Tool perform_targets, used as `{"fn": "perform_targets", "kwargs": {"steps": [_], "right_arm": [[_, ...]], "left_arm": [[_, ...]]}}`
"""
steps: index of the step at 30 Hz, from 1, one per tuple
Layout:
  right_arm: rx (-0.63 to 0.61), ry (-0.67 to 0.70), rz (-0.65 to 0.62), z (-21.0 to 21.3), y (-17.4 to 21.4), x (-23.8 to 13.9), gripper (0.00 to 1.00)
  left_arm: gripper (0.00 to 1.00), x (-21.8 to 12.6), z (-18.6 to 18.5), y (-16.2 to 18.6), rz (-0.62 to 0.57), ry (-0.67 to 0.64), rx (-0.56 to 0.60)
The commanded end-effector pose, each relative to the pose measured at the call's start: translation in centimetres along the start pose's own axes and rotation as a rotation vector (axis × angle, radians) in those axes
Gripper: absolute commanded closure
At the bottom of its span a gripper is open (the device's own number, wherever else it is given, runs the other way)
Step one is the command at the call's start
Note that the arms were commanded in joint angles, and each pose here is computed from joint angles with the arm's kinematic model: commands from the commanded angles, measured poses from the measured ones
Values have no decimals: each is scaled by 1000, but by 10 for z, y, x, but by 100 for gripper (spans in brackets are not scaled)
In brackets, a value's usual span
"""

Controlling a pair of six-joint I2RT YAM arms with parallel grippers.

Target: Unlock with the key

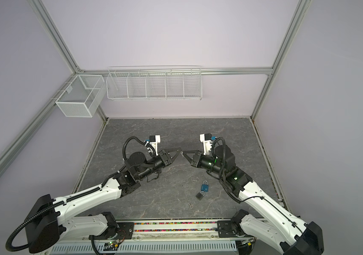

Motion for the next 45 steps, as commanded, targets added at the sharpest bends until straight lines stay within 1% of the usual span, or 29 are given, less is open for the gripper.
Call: {"fn": "perform_targets", "kwargs": {"steps": [1,4,6,8,12,14,16,18,20,24,28,30,31,33,35,38,39,42,45], "right_arm": [[13,-42,11,12,-1,-3,94],[9,-46,7,14,-2,-5,94],[5,-51,7,16,-2,-7,94],[-1,-57,8,17,-3,-9,93],[-15,-90,9,21,-4,-13,77],[-37,-130,18,28,-4,-14,63],[-51,-159,30,34,-4,-14,59],[-70,-170,39,36,-3,-12,54],[-66,-132,47,27,-3,-8,53],[-62,-97,54,14,-1,-4,49],[-60,-89,61,8,1,-1,50],[-53,-99,66,8,1,0,59],[-53,-108,68,10,1,0,61],[-57,-124,77,14,1,0,62],[-60,-138,77,17,1,1,68],[-57,-136,81,17,1,2,70],[-55,-136,81,17,0,2,73],[-53,-137,77,17,0,1,77],[-52,-133,74,16,0,0,84]], "left_arm": [[86,-2,-11,-7,-27,37,31],[92,-1,-11,-7,-29,37,37],[99,-3,-9,-10,-42,21,36],[100,-4,-10,-12,-49,13,41],[100,-5,-17,-17,-63,37,37],[100,-4,-22,-20,-67,61,28],[100,-3,-27,-20,-63,76,20],[100,-2,-31,-21,-59,95,17],[100,-2,-34,-24,-66,106,12],[100,-3,-40,-27,-68,118,19],[100,-2,-41,-28,-70,124,20],[100,-1,-42,-27,-65,128,16],[100,-1,-42,-27,-65,129,16],[100,0,-42,-27,-66,128,16],[100,0,-41,-27,-65,126,16],[100,-1,-39,-26,-68,117,18],[100,-1,-39,-26,-68,115,19],[100,-2,-35,-25,-70,97,18],[100,-2,-34,-26,-72,94,21]]}}
Point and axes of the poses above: each gripper's point midway between its finger pads, its own x axis out along the fingers, its own z axis along the line the jaws close on, y = z × x, the point moved 1 cm from there along -x, back along the fingers, and after that the axes turned 14 degrees about x, right-handed, at the moved point
